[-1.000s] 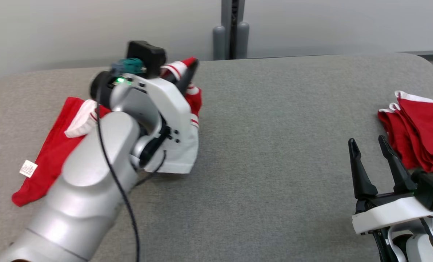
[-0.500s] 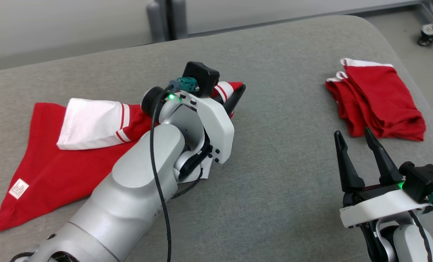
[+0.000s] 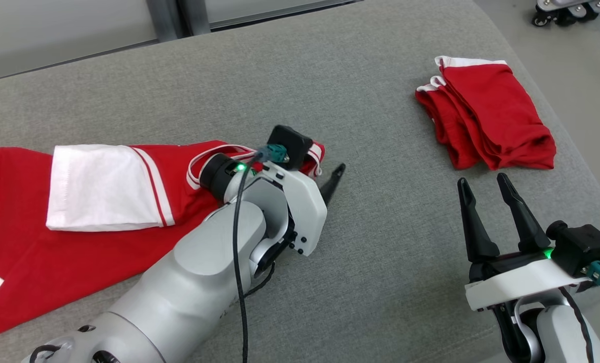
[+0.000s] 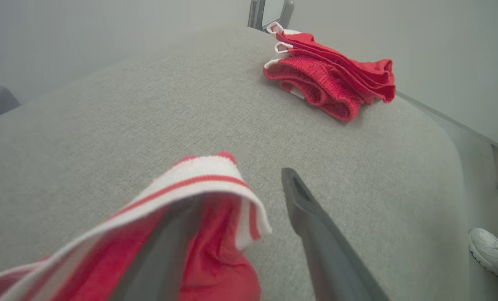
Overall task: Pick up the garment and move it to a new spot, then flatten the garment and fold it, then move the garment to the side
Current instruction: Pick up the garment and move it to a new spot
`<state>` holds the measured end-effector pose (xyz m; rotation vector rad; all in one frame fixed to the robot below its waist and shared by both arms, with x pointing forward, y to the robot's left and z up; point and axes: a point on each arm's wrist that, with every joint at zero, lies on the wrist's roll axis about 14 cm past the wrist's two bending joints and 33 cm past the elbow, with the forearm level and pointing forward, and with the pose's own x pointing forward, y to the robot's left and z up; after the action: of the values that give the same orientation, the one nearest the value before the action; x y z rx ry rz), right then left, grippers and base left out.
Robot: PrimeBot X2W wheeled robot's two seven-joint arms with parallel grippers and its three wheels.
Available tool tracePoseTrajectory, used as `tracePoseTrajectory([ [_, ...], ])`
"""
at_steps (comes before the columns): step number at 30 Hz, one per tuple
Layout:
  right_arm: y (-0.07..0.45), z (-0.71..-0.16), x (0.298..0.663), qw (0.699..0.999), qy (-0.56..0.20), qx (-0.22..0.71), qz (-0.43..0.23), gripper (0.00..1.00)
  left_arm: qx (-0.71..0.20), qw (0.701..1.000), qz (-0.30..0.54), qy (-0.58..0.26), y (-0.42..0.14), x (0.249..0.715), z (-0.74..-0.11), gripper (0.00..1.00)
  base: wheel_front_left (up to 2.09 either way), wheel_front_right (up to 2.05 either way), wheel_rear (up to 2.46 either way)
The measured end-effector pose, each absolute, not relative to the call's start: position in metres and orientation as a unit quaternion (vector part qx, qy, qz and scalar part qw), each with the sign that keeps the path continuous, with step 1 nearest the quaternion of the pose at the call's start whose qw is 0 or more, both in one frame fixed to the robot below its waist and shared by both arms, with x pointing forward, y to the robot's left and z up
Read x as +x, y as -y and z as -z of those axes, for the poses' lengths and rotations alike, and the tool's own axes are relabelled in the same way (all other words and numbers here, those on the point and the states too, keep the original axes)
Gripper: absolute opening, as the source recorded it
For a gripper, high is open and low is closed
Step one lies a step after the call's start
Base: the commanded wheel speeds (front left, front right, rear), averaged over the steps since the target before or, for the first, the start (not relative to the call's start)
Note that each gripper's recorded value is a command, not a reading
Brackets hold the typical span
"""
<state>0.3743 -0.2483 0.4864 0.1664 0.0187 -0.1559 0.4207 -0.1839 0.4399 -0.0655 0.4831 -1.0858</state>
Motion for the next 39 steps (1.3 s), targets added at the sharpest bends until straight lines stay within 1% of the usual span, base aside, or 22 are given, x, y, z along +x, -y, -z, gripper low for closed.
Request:
tracePoseTrajectory([
  [4,0.245,-0.487,0.378,0.994,-0.008,0.083,0.072,1.0,-0.001,0.829,0.516,-0.216,0.178,0.416,-0.438,1.0,0.0,0.0,0.0],
  [11,0.233,-0.491,0.385,0.995,-0.001,0.082,0.051,1.0,0.005,0.83,0.519,-0.202,0.165,0.397,-0.449,1.0,0.0,0.0,0.0],
  [14,0.224,-0.494,0.388,0.996,0.002,0.083,0.038,1.0,0.002,0.837,0.512,-0.194,0.154,0.39,-0.454,1.0,0.0,0.0,0.0],
  [20,0.205,-0.502,0.392,0.996,0.008,0.087,0.008,1.0,-0.017,0.869,0.465,-0.169,0.127,0.385,-0.464,1.0,0.0,0.0,0.0],
  [28,0.185,-0.516,0.388,0.996,0.02,0.088,-0.022,1.0,-0.049,0.918,0.367,-0.144,0.075,0.397,-0.471,1.0,0.0,0.0,0.0],
  [35,0.184,-0.525,0.381,0.995,0.03,0.087,-0.025,1.0,-0.075,0.949,0.275,-0.133,0.026,0.412,-0.471,1.0,0.0,0.0,0.0],
  [39,0.188,-0.529,0.376,0.996,0.034,0.086,-0.02,1.0,-0.084,0.962,0.224,-0.133,-0.003,0.42,-0.468,1.0,0.0,0.0,0.0],
])
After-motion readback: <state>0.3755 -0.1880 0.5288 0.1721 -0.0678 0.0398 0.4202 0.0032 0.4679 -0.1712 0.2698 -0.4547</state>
